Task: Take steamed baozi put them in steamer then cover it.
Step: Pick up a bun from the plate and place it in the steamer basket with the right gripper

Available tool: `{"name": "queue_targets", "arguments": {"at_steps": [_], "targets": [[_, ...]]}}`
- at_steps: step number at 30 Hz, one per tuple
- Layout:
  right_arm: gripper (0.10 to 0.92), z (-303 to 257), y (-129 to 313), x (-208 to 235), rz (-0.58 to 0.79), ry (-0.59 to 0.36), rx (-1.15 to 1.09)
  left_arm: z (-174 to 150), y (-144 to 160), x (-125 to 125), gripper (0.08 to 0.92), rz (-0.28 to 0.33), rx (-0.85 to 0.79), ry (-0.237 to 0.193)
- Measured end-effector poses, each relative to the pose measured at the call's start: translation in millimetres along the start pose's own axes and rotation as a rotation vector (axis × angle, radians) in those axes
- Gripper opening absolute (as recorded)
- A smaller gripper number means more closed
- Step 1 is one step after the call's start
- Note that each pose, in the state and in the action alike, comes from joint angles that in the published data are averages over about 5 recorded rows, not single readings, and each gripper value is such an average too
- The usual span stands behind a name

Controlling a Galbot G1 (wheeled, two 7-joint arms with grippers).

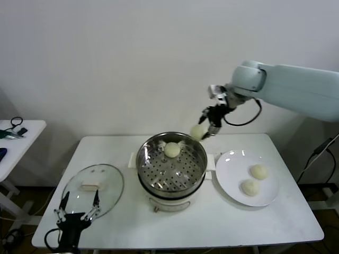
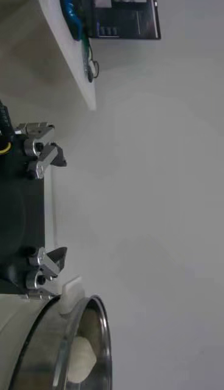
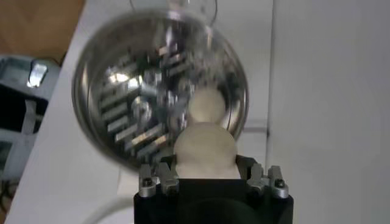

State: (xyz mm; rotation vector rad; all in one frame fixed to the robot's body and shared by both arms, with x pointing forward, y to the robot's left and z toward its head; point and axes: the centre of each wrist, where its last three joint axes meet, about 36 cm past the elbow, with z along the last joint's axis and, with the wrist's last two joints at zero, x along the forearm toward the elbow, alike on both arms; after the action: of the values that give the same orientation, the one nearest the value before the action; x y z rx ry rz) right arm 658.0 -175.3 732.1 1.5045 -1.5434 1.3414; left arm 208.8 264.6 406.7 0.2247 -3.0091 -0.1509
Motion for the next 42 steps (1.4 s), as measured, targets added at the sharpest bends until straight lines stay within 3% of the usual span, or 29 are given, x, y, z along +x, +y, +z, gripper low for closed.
{"name": "queue_targets", "arguments": {"at_steps": [9, 25, 28, 34, 42], "targets": [[0.661, -80, 7, -66, -0.062, 0.004, 0.055, -1, 2, -1, 0.823, -0.008, -0.006, -0.008], [0.662, -117, 13, -180, -0.109, 0.080, 0.083, -1, 3, -2, 0.823, -0.005, -0.002, -0.009], [0.685, -120, 14, -187, -0.109, 0.082, 0.088, -1, 3, -1, 0.823, -0.004, -0.004, -0.008], [0.809, -121, 12, -183, -0.109, 0.093, 0.122, 0, 3, 1, 0.823, -0.002, -0.012, -0.007], [0.823, -81, -4, -121, -0.123, 0.122, 0.169, 0, 3, 1, 0.823, 0.000, -0.020, -0.012]]}}
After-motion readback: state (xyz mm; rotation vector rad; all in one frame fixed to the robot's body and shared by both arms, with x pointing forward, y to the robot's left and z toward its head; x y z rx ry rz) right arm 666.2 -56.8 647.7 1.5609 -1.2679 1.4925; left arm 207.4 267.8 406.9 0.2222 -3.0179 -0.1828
